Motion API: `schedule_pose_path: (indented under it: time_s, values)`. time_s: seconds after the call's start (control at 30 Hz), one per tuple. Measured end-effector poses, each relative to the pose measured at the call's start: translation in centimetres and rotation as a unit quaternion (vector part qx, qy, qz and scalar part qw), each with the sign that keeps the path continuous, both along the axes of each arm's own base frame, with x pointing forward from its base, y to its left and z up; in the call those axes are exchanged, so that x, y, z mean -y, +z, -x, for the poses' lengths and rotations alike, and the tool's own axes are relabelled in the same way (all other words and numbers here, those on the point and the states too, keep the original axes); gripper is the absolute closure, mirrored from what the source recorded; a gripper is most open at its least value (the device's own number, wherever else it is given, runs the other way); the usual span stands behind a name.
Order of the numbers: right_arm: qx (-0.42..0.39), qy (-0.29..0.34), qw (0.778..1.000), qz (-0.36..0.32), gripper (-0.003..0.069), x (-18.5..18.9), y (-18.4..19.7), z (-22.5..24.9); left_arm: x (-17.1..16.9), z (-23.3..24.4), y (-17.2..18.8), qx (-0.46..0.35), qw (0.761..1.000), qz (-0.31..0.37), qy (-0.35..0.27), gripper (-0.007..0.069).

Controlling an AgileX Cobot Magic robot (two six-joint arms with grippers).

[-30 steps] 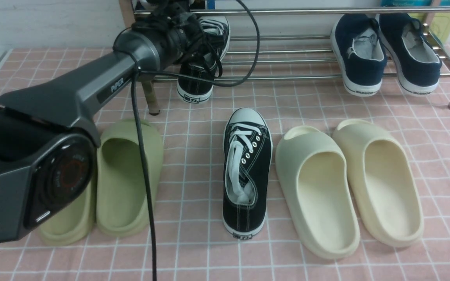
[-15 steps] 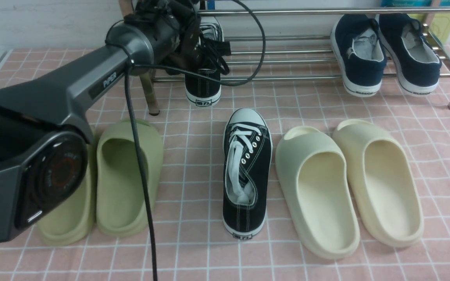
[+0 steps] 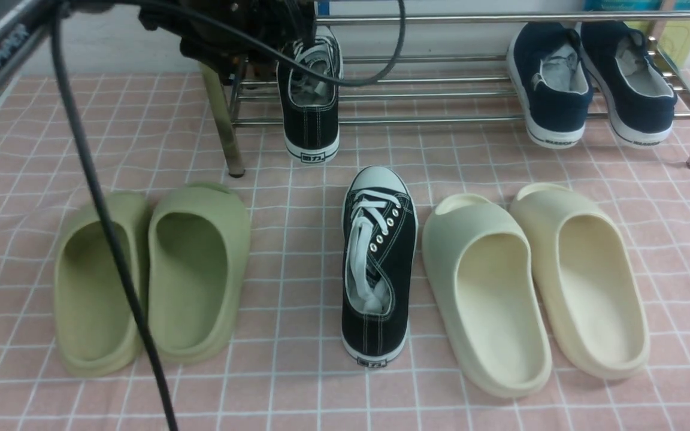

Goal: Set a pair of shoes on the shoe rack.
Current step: Use the left arm to grab the shoe closest to it

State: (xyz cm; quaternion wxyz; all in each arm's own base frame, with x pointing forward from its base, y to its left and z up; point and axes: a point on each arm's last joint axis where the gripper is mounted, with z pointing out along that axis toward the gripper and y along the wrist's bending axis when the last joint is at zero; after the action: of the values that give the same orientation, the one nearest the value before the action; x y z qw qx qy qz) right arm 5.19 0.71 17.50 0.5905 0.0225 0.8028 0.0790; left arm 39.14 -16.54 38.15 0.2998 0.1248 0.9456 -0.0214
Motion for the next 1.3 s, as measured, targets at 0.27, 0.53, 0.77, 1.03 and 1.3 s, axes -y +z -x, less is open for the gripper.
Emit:
schedule_pose_path:
  time_s: [0.27, 0.53, 0.77, 1.03, 1.3]
  values:
    - [0.0, 0.0, 1.0, 0.0, 0.0419, 0.0, 0.0, 0.0, 3.1, 4.0, -7.8, -0.183, 0.977, 0.042, -0.103, 0.0344]
    - [0.0, 0.0, 1.0, 0.0, 0.0419, 0.0, 0.0, 0.0, 7.2, 5.3, -11.7, -0.128, 0.982, 0.006, -0.137, 0.0316]
    - [0.0, 0.0, 1.0, 0.0, 0.0419, 0.0, 0.0, 0.0, 7.7, 4.3, -12.0, -0.085, 0.989, 0.017, -0.12, 0.0205]
    - [0.0, 0.0, 1.0, 0.0, 0.0419, 0.0, 0.0, 0.0, 8.6, 3.5, -16.1, -0.132, 0.985, 0.015, -0.111, 0.0195]
    - [0.0, 0.0, 1.0, 0.0, 0.0419, 0.0, 0.0, 0.0, 9.0, 2.9, -17.7, -0.14, 0.986, 0.03, -0.084, 0.0441]
